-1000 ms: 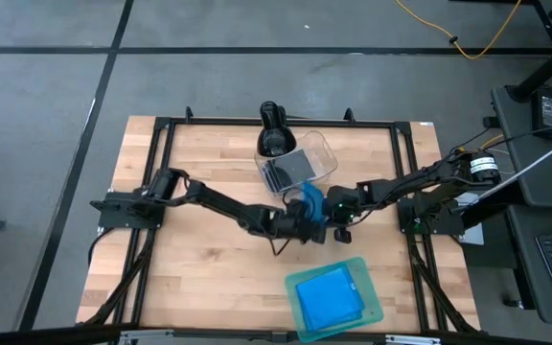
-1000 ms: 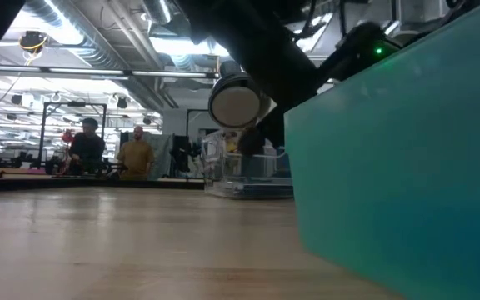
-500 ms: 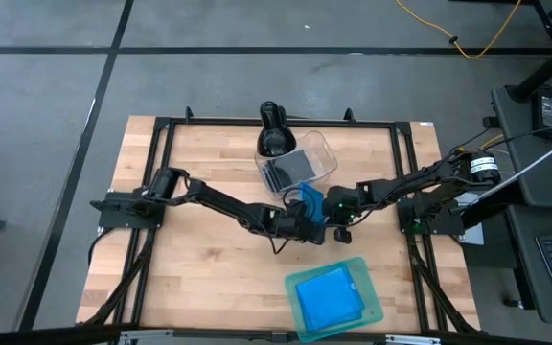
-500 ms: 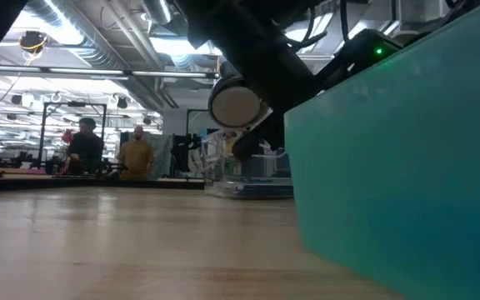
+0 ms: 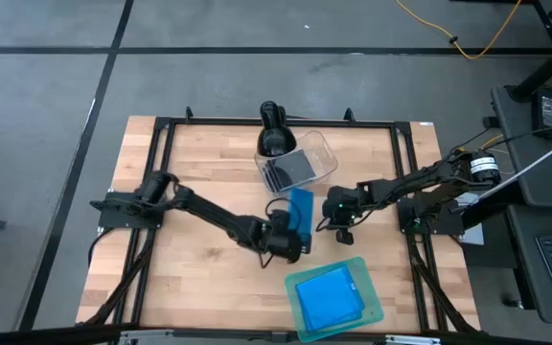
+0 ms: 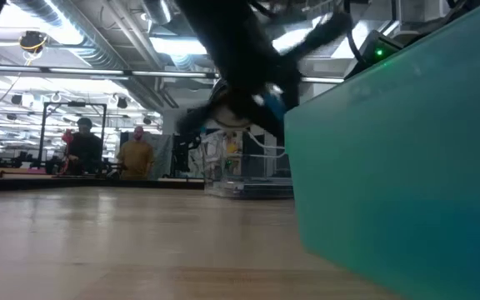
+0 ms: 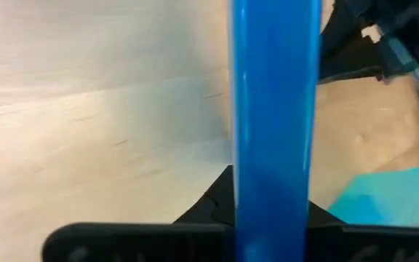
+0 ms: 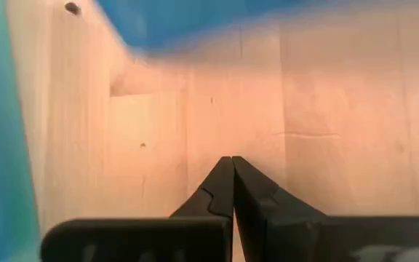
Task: Pick & place jewel cases by type
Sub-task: Put the blue CD case into the light green bin
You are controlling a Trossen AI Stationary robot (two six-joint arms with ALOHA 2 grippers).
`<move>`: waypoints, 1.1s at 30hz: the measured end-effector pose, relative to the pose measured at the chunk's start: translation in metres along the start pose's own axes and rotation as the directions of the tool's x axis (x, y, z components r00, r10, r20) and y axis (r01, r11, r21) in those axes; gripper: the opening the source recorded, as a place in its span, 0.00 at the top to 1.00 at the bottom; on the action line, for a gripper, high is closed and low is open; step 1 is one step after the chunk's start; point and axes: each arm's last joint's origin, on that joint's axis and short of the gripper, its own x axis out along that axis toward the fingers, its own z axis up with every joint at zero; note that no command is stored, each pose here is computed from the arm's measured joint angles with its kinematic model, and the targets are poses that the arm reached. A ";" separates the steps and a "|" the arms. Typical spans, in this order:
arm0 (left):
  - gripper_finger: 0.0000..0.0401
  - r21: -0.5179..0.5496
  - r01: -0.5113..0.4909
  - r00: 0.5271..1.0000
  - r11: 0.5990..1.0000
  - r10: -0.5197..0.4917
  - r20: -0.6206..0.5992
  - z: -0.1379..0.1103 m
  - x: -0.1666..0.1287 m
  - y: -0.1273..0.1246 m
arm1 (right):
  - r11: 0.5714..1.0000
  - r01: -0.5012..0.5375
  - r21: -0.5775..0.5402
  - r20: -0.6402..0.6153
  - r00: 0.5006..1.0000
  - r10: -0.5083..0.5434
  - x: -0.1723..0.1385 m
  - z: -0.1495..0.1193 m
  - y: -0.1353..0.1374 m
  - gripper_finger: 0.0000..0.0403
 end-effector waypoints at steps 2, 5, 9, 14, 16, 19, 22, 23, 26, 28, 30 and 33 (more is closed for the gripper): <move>0.97 -0.003 -0.008 1.000 1.000 0.008 0.028 -0.005 -0.019 -0.001 | 1.000 -0.003 0.000 -0.001 1.000 0.003 0.000 0.000 0.000 0.98; 0.98 0.009 0.017 0.997 1.000 -0.018 0.071 -0.012 -0.052 -0.004 | 1.000 -0.008 -0.005 -0.001 1.000 0.008 0.000 0.000 0.002 0.98; 0.98 0.065 0.104 0.986 0.992 -0.112 0.126 -0.027 -0.092 -0.009 | 0.999 -0.033 -0.026 0.013 0.999 0.033 -0.001 0.001 0.003 0.98; 0.98 0.263 0.170 0.951 0.950 -0.228 0.209 -0.040 -0.139 -0.011 | 0.998 -0.054 -0.029 0.037 0.998 0.055 -0.001 0.003 0.004 0.98; 0.98 0.391 0.158 0.933 0.907 -0.266 0.241 -0.042 -0.156 -0.011 | 0.996 -0.084 -0.015 0.040 0.996 0.085 -0.001 0.004 0.004 0.98; 0.98 0.559 0.108 0.905 0.822 -0.313 0.286 -0.040 -0.180 -0.012 | 0.993 -0.118 0.014 0.041 0.992 0.117 -0.002 0.005 0.005 0.98; 0.98 0.700 0.033 0.881 0.713 -0.352 0.317 -0.035 -0.200 -0.018 | 0.986 -0.153 0.064 0.048 0.988 0.150 -0.002 0.007 0.007 0.98; 0.98 0.744 0.001 0.873 0.668 -0.364 0.325 -0.033 -0.206 -0.021 | 0.983 -0.165 0.076 0.051 0.986 0.162 -0.003 0.009 0.007 0.98; 0.98 0.850 -0.102 0.853 0.516 -0.394 0.341 -0.029 -0.222 -0.029 | 0.975 -0.205 0.086 0.067 0.978 0.200 -0.005 0.016 0.010 0.98; 0.98 0.888 -0.183 0.835 0.423 -0.410 0.367 -0.027 -0.233 -0.035 | 0.970 -0.230 0.074 0.083 0.971 0.224 -0.008 0.023 0.013 0.98; 0.98 0.895 -0.281 0.803 0.347 -0.426 0.417 -0.026 -0.246 -0.041 | 0.964 -0.258 0.058 0.099 0.963 0.252 -0.011 0.031 0.015 0.98; 0.98 0.865 -0.459 0.745 0.202 -0.443 0.499 -0.027 -0.263 -0.049 | 0.954 -0.297 0.034 0.127 0.948 0.290 -0.016 0.044 0.020 0.98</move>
